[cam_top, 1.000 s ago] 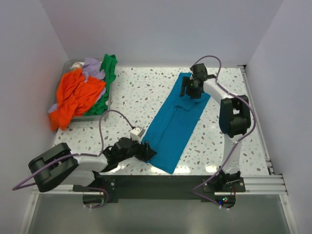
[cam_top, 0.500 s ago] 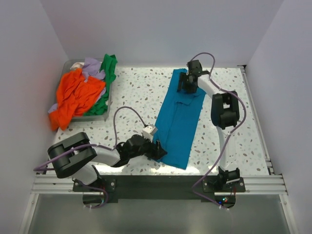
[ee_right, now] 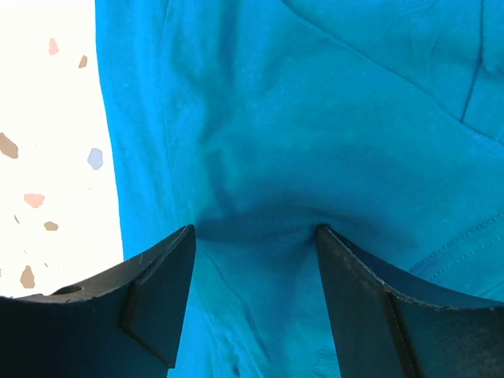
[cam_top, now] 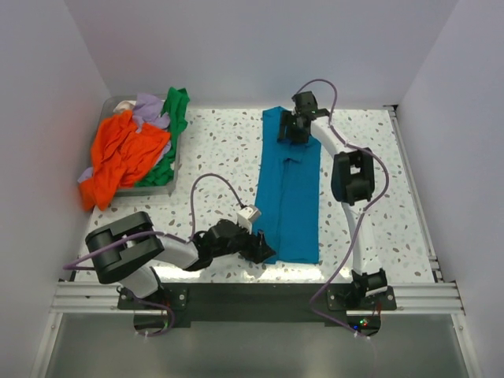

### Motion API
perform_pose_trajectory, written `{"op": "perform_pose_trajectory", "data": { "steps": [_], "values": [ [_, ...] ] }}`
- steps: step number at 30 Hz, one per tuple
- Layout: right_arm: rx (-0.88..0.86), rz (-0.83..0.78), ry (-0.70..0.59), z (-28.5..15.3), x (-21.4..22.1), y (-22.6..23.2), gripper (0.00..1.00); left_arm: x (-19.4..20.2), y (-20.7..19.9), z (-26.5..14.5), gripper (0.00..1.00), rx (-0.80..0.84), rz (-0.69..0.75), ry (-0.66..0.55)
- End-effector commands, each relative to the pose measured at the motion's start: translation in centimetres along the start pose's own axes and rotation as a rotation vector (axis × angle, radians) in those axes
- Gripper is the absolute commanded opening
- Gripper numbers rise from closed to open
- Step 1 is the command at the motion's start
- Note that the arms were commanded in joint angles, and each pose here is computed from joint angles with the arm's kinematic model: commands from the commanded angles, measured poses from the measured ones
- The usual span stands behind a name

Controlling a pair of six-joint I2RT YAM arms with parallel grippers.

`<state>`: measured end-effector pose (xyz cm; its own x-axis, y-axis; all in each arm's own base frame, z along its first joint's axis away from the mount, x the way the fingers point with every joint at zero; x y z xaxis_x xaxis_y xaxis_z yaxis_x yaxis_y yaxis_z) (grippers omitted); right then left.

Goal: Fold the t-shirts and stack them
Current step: Fold the tshirt

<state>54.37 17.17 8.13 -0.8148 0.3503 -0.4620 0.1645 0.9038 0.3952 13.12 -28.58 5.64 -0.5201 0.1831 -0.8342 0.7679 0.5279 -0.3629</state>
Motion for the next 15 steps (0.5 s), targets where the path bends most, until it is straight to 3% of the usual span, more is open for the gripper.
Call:
{"op": "perform_pose_trajectory", "data": {
  "steps": [1, 7, 9, 10, 11, 14, 15],
  "values": [
    [0.027, -0.030, 0.143, 1.2, 4.2, 0.2, 0.66, 1.7, -0.8, -0.6, 0.74, 0.045, 0.003, 0.084],
    [-0.059, -0.048, 0.023, -5.5, 1.9, 3.2, 0.66, -0.3, -0.6, -1.7, 0.75, -0.021, 0.049, 0.026],
    [-0.123, -0.048, -0.099, -10.9, -0.1, 5.1, 0.67, -0.7, -0.1, -2.3, 0.75, -0.070, 0.064, 0.017],
    [-0.110, -0.041, -0.088, -11.7, 1.0, 4.3, 0.67, -0.6, 0.2, -2.6, 0.75, -0.091, 0.067, 0.021],
    [-0.150, -0.041, -0.148, -15.3, 0.4, 5.1, 0.67, -0.6, 0.6, -2.9, 0.75, -0.126, 0.073, 0.022],
    [-0.106, -0.039, -0.156, -17.3, 3.5, 3.5, 0.67, -0.7, 1.1, -3.3, 0.76, -0.173, 0.090, 0.024],
    [-0.131, -0.041, -0.203, -20.0, 4.0, 4.1, 0.67, -0.8, 1.1, -3.4, 0.76, -0.176, 0.093, 0.023]
  ]
}}
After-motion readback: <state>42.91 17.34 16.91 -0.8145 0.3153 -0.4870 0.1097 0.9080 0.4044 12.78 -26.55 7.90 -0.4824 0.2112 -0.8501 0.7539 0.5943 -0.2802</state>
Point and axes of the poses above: each gripper's point midway between its finger pads, its own z axis out along the fingers, its own y axis along the line the jaws close on, x = y × z, the point moved 6 cm from there along -z, back along the fingers, and after that the axes turned 13 degrees about z, right-handed, at the moved point
